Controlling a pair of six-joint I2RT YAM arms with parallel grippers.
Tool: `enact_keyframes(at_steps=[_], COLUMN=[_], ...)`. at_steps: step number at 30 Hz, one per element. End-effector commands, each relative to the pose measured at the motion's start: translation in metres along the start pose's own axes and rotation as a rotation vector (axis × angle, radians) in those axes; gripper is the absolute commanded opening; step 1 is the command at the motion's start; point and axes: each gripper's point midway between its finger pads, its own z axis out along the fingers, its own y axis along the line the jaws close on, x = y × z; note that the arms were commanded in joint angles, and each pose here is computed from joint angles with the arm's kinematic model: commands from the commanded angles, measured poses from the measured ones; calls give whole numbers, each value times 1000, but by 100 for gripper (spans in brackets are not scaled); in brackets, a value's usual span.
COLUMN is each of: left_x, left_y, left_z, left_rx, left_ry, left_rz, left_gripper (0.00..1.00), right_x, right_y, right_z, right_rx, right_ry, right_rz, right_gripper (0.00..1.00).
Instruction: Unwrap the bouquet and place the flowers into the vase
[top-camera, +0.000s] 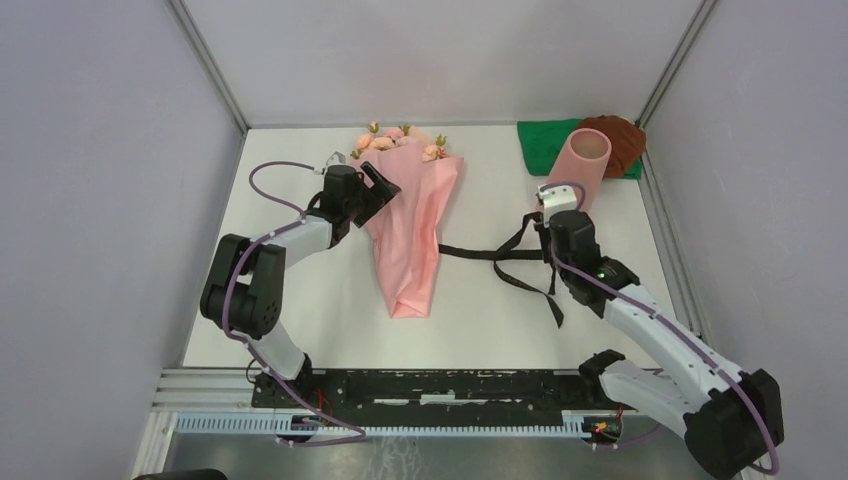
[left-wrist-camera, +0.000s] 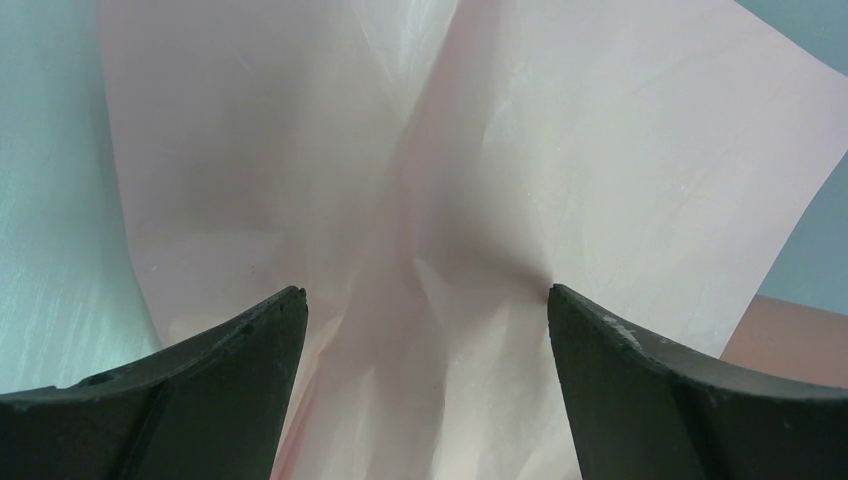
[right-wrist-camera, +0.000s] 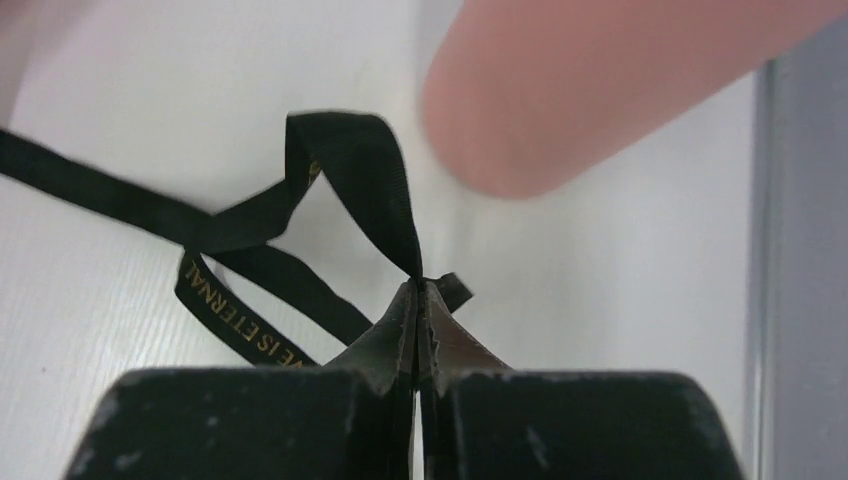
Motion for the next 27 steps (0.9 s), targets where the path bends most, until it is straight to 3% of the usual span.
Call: enact_keyframes(at_steps=[1,6,16,20,25,27], left_x=[-13,-14,-11,-10,-9,-8], left_y=[-17,-22,-30,-29,-27,-27], left_z=[-2,-1,0,1,2,2], left_rx=[55,72,90,89,86,85], left_ry=[-29,-28,-19,-17,-14,-14], left_rz=[27,24,29,30,29,28], left_gripper=[95,95,95,95,95,95], right_x=[-82,-144,-194,-184,-136,-120], right_y=[-46,-84,-144,-138,-122,-117], right_z=[-46,-90,-151,-140,-102,-93], right_rx=[133,240,447,426,417,407], right_ry=[-174,-268,-382,-363,-264,-246], right_rz=[74,88,166,154,129,129], right_gripper=[0,0,0,0,0,18])
